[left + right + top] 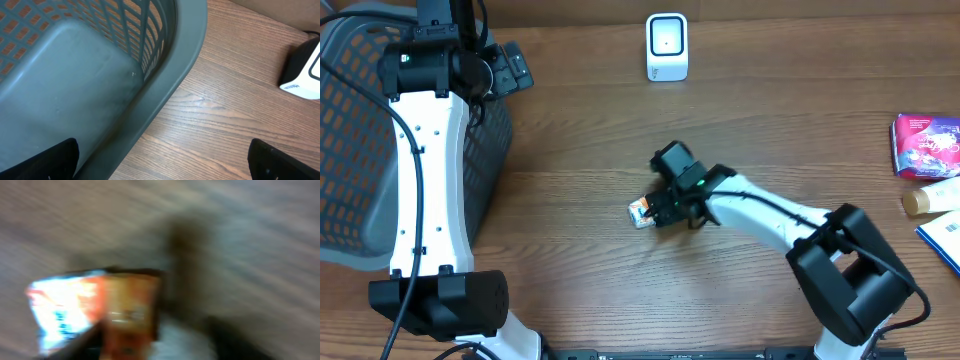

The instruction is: Scan the item barcode

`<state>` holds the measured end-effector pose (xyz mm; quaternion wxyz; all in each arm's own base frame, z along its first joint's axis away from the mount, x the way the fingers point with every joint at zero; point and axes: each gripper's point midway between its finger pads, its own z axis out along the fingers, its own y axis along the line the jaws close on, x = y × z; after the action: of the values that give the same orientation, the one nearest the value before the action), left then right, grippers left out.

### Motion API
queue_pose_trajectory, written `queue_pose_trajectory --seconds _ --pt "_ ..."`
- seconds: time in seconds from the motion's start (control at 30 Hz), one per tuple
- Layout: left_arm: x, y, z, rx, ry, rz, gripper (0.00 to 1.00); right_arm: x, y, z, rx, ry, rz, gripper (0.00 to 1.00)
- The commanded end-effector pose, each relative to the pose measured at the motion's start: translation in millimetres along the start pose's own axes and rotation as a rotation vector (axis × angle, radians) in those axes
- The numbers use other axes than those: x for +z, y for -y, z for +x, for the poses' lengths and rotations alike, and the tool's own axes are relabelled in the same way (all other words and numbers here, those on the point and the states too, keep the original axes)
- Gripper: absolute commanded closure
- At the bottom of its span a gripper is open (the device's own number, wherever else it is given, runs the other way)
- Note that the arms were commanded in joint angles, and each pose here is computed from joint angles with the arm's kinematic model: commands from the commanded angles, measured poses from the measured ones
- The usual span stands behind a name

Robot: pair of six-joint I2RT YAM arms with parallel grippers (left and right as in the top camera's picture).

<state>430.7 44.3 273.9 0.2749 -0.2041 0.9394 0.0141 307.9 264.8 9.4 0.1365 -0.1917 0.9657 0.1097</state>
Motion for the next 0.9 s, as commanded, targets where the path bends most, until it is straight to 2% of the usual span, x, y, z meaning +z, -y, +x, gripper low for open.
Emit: queue_pose_trajectory --seconds 0.0,0.2,0.47,0.7,0.87 --pt "4.6 1.2 1.9 0.003 -0.014 0.001 0.0 -2.3 4.8 -7.4 -0.058 0.0 -0.019 0.0" --pt "4.6 1.2 1.9 0.003 -0.014 0.001 0.0 -42.6 -23.5 -23.5 -0.123 0.027 -0.06 0.0" --pt "4.6 1.2 2.0 0.003 -0.014 0.0 0.0 -58.4 -67.0 -6.4 -0.165 0.005 -0.092 0.0" --pt "4.6 1.1 2.0 0.003 -0.014 0.0 0.0 -51.6 -46.9 -18.8 -0.18 0.158 0.189 0.0" --pt "4.6 1.2 1.9 0.003 -0.014 0.0 0.0 -46.6 -38.5 -18.3 -0.173 0.175 0.217 0.0"
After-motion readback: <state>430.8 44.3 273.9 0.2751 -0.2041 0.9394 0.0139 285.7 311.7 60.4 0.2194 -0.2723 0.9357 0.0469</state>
